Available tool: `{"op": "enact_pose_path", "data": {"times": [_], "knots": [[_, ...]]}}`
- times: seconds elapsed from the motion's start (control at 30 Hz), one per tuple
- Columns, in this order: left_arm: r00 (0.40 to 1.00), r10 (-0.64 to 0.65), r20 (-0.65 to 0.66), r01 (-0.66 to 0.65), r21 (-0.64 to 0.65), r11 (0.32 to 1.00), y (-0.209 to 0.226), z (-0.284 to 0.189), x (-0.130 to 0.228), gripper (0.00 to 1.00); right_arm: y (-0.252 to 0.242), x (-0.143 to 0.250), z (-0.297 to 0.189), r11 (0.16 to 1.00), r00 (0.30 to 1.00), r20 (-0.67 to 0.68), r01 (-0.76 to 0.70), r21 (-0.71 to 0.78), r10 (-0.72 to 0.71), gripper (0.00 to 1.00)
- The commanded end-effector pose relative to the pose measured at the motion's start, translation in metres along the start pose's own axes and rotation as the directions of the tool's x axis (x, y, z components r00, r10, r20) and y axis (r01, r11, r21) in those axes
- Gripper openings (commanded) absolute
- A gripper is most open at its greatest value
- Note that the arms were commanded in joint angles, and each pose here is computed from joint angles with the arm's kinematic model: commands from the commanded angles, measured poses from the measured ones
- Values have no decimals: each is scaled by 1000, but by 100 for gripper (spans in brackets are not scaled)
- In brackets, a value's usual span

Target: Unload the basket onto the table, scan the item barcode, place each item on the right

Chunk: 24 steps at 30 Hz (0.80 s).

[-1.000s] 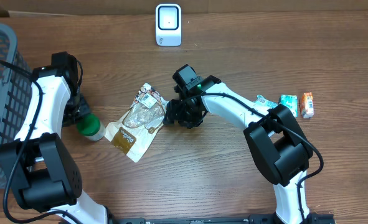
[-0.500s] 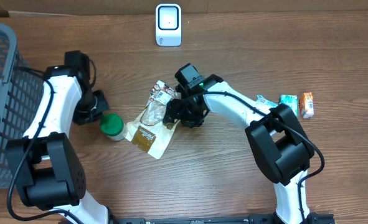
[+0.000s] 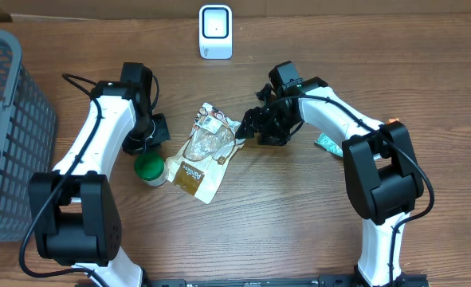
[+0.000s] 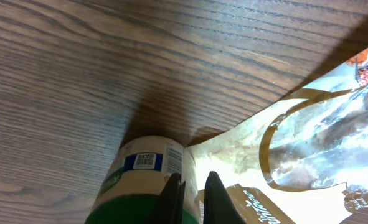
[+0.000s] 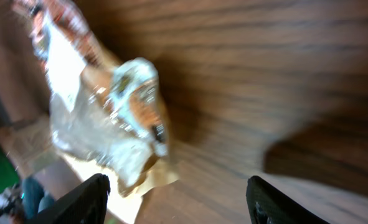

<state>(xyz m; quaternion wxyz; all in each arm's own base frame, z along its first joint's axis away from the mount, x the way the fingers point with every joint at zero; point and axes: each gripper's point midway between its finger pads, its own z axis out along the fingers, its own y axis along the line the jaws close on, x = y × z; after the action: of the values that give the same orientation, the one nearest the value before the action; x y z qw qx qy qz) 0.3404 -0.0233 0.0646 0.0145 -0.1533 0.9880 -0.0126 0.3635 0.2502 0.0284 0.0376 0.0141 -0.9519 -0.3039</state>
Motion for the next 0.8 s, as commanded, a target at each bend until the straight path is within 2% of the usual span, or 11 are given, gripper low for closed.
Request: {"op": "enact_pose_path", "data": {"times": [0.0,0.2,0.37,0.43,0.5,0.53,0.6,0.73,0.77], "knots": [[1000,0,18,0,-2,1000,2,1,-4,4,25,19,6,996,997,-58,53,-69,-58,68],[998,44,53,-43,-18,999,5,0,-12,4,35,34,25,998,996,-85,-22,-56,17,62],[997,45,56,-44,-21,999,5,0,-13,4,28,34,48,992,992,-36,-125,-33,124,56],[997,45,57,-44,-21,999,5,0,-13,4,25,34,55,988,989,-20,-149,-36,148,49],[997,44,57,-43,-20,999,5,0,-13,4,21,32,56,989,990,-2,-144,-27,144,39],[997,44,57,-43,-20,999,5,0,-13,4,18,30,56,990,990,14,-143,-6,143,29],[997,44,57,-43,-20,999,5,0,-13,4,14,26,53,993,992,30,-122,6,122,19],[997,44,60,-43,-19,999,5,0,-14,4,12,19,34,998,998,37,-56,-32,57,4],[997,44,61,-43,-19,999,5,0,-14,4,13,18,28,999,999,36,-34,-39,35,4]]}}
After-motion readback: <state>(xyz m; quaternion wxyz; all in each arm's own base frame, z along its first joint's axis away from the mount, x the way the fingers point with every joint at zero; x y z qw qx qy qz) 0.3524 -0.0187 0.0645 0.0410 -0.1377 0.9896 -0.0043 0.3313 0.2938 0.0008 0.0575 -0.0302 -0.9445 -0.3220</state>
